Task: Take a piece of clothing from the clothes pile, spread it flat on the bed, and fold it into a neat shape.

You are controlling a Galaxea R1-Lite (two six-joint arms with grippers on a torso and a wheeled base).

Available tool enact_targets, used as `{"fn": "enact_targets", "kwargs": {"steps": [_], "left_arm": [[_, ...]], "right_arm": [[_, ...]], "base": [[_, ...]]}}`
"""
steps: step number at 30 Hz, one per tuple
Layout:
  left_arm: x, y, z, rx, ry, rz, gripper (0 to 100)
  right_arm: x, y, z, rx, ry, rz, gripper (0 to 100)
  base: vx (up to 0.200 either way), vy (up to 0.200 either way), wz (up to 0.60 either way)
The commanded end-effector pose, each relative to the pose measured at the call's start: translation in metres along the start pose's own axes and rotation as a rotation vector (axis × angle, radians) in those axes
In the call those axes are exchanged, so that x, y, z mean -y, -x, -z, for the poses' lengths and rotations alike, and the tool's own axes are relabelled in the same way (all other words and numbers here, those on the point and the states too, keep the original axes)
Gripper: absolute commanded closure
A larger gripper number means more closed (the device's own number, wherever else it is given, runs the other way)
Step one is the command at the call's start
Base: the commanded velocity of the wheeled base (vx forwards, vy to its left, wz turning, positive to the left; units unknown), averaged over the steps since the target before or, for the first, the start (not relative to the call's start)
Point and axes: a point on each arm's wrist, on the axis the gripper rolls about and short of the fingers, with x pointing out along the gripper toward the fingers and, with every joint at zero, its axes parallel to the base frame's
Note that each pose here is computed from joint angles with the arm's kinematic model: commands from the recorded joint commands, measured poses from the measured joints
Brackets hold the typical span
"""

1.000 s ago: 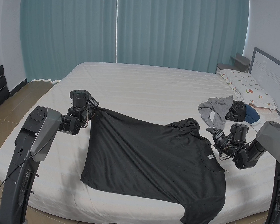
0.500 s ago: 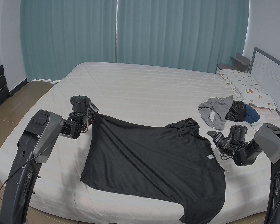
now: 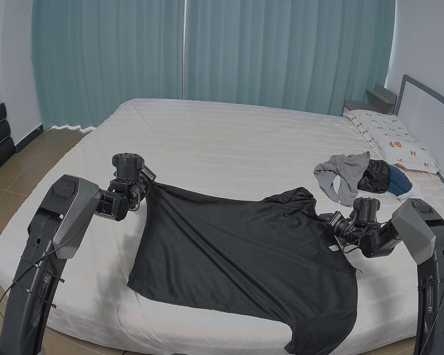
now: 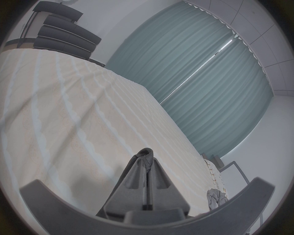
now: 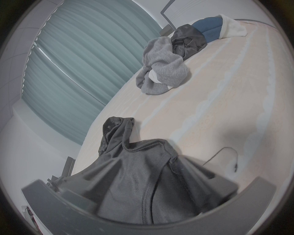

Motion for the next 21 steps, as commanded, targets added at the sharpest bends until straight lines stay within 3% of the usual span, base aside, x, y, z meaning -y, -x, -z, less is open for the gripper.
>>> {"fn": "enact_targets", "kwargs": {"steps": [1, 11, 18, 21], "left_arm": [[-0.001, 0.0, 0.001, -0.005, -0.001, -0.01, 100], [-0.008, -0.002, -0.001, 0.019, -0.044, -0.035, 100], [-0.008, -0.003, -0.006, 0.042, -0.037, -0.014, 100], [-0.009, -0.004, -0.005, 0.047, -0.036, -0.008, 100]], "right_arm": [[0.005, -0.013, 0.005, 0.001, 0.002, 0.004, 100], [-0.002, -0.01, -0.033, 0.196, 0.006, -0.048, 100], [-0.011, -0.009, -0.053, 0.298, 0.015, -0.061, 100], [-0.007, -0.014, -0.048, 0.297, 0.016, -0.049, 100]], "base": [[0.0, 0.0, 0.0], [0.0, 0.0, 0.0], [0.0, 0.0, 0.0], [0.0, 0.0, 0.0]]}}
